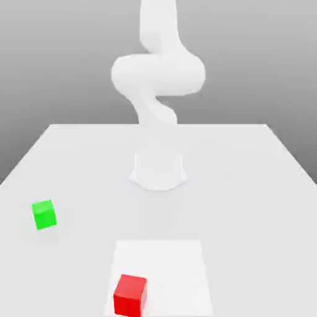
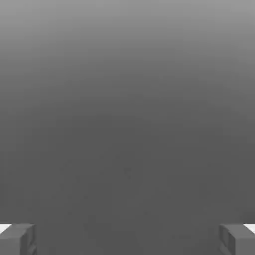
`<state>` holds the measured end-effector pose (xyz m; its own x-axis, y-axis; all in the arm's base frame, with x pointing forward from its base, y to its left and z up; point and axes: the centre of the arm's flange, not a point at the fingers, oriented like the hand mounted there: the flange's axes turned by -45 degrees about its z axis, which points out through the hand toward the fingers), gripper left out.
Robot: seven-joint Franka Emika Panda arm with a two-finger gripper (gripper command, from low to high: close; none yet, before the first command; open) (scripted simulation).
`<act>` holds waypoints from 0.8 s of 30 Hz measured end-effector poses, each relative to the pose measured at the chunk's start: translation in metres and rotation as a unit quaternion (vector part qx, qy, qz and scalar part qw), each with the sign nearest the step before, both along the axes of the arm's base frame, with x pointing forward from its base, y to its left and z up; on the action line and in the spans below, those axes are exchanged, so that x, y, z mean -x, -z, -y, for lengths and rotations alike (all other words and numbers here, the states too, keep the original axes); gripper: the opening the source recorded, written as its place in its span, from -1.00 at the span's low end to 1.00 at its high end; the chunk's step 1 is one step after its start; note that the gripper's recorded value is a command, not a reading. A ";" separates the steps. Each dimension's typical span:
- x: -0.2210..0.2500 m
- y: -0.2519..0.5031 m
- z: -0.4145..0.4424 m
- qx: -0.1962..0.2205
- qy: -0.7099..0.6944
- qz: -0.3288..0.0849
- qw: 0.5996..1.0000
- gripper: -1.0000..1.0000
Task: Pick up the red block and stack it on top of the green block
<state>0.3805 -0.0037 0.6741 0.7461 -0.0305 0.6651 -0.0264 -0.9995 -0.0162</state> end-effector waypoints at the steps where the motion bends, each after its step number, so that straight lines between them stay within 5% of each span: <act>1: -0.014 0.017 0.002 -0.002 0.003 -0.016 1.000 0.00; 13: -0.111 0.230 0.025 -0.019 0.043 -0.187 0.981 0.00; 24: -0.104 0.440 0.045 -0.034 0.081 -0.337 0.937 0.00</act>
<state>0.4846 -0.0492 0.2337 0.9780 -0.2052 0.0367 -0.2052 -0.9787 -0.0045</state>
